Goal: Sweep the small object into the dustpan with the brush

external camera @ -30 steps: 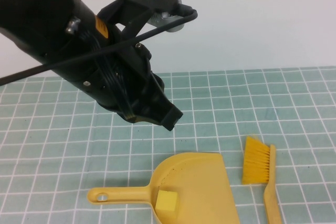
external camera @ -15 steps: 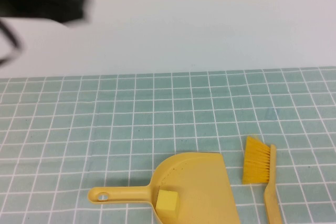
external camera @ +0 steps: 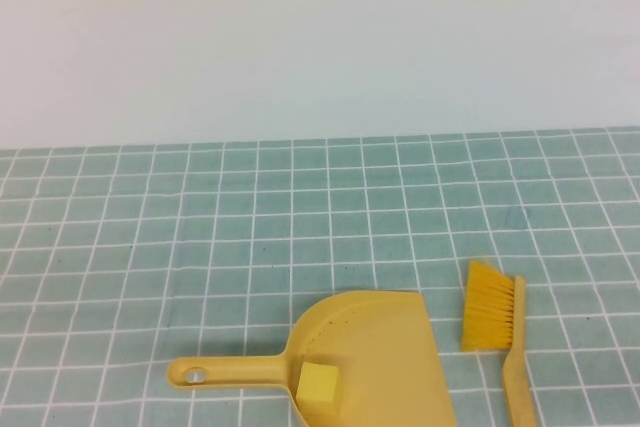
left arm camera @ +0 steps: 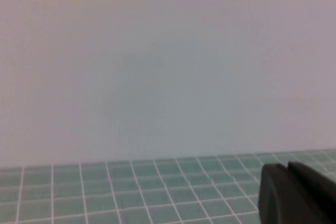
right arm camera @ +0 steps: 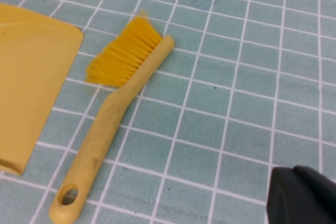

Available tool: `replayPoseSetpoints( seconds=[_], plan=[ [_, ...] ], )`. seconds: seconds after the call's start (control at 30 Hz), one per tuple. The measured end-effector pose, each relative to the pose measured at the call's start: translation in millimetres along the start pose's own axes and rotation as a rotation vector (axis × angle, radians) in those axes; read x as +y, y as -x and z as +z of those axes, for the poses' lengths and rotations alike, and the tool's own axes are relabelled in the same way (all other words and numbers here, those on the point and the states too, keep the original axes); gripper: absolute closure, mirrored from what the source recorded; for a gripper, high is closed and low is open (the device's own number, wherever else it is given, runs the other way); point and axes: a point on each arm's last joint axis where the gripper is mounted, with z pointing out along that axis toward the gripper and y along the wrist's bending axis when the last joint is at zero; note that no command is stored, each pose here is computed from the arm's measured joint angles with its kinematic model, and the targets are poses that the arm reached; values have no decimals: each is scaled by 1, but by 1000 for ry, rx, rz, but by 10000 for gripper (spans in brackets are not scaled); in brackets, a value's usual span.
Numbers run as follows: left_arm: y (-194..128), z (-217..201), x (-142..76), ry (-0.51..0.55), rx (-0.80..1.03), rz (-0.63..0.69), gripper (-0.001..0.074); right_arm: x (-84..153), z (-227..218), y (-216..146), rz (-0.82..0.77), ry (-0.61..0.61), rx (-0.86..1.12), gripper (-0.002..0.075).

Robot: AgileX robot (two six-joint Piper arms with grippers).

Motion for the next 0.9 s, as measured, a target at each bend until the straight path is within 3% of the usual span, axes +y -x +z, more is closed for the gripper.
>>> replayPoseSetpoints(
  seconds=[0.17, 0.6, 0.9],
  plan=[
    [-44, -16, 10, -5, -20, -24, 736, 0, 0, 0, 0, 0, 0, 727],
    [-93, -11, 26, 48, -15, -21, 737, 0, 0, 0, 0, -1, 0, 727],
    [-118, -19, 34, 189, 232, -100, 736, 0, 0, 0, 0, -1, 0, 727]
  ],
)
